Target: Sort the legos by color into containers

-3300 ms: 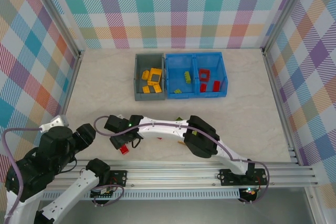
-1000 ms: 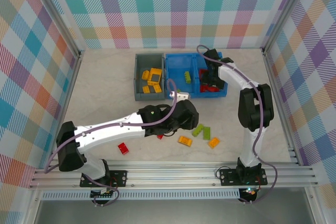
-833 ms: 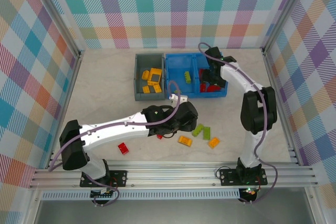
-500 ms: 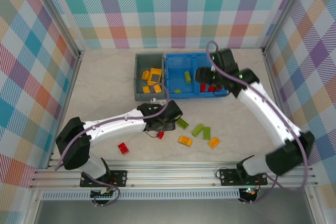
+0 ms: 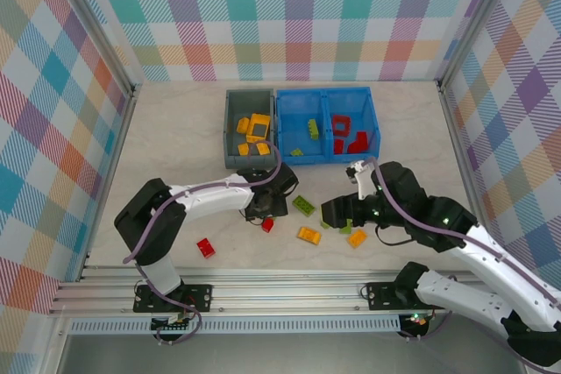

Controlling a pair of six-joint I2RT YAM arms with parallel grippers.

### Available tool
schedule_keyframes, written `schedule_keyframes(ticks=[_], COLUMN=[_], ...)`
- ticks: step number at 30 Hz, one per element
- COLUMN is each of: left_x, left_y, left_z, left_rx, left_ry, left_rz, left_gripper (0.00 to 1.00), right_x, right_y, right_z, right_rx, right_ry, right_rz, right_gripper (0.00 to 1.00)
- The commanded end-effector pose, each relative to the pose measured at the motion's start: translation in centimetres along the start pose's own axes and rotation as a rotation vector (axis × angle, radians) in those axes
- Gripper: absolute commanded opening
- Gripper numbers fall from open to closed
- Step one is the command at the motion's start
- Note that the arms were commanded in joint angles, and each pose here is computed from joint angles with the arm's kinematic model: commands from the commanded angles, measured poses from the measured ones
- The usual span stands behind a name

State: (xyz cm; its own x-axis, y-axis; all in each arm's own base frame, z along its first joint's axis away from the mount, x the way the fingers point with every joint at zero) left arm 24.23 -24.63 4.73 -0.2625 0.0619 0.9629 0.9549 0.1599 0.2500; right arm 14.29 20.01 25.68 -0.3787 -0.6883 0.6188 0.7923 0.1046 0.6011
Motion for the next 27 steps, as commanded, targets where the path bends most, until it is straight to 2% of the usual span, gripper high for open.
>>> schedule_keyframes(ticks=[1, 7, 13, 18, 22, 27], left_x=[-0.5, -1.2, 0.2, 4.2, 7.8, 8.6], left_y=[0.4, 0.1, 0.9, 3.4, 6.5, 10.4], left_z=[-0.6, -0.3, -0.3, -2.1, -4.8, -7.6], left_rx=[0.020, 0.026, 0.022, -0.026, -0.091, -0.145], left_ry=[-0.018, -0.003, -0.020, -0.054, -0.078, -0.044], left_rz=[-0.005, 0.005, -0.044, -0.123, -0.191, -0.246], left_gripper=[0.62, 0.39, 0.22, 0.20, 0.20, 0.20], right_x=[-0.6, -1.5, -2.2, -1.4, 0.5, 2.7], right_y=[-1.0, -0.7, -0.7, 0.2, 2.9, 5.6], right_z=[-0.3, 0.1, 0.1, 0.1, -0.4, -1.2], right_rx=[-0.045, -0.036, -0.033, 0.002, 0.020, 0.010], right_ry=[-0.011, -0.019, -0.024, -0.044, -0.101, -0.155], right_rz=[0.044, 0.058, 0.064, 0.015, -0.142, -0.335], right_gripper=[0.74, 0.73, 0.72, 0.71, 0.71, 0.71])
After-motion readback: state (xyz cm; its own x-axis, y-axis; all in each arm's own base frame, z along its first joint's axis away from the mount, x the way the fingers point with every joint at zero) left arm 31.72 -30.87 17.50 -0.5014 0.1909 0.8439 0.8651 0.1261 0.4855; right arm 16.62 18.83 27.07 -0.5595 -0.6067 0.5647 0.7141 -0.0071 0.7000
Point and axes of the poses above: each hand's point on the last joint's axis, 136 mm out from that joint toward the fingers, its own x axis back along the fingers, its own z axis along the line the jaws close on, y = z × x, the point moved 1 cm from there along x, back along the fingers
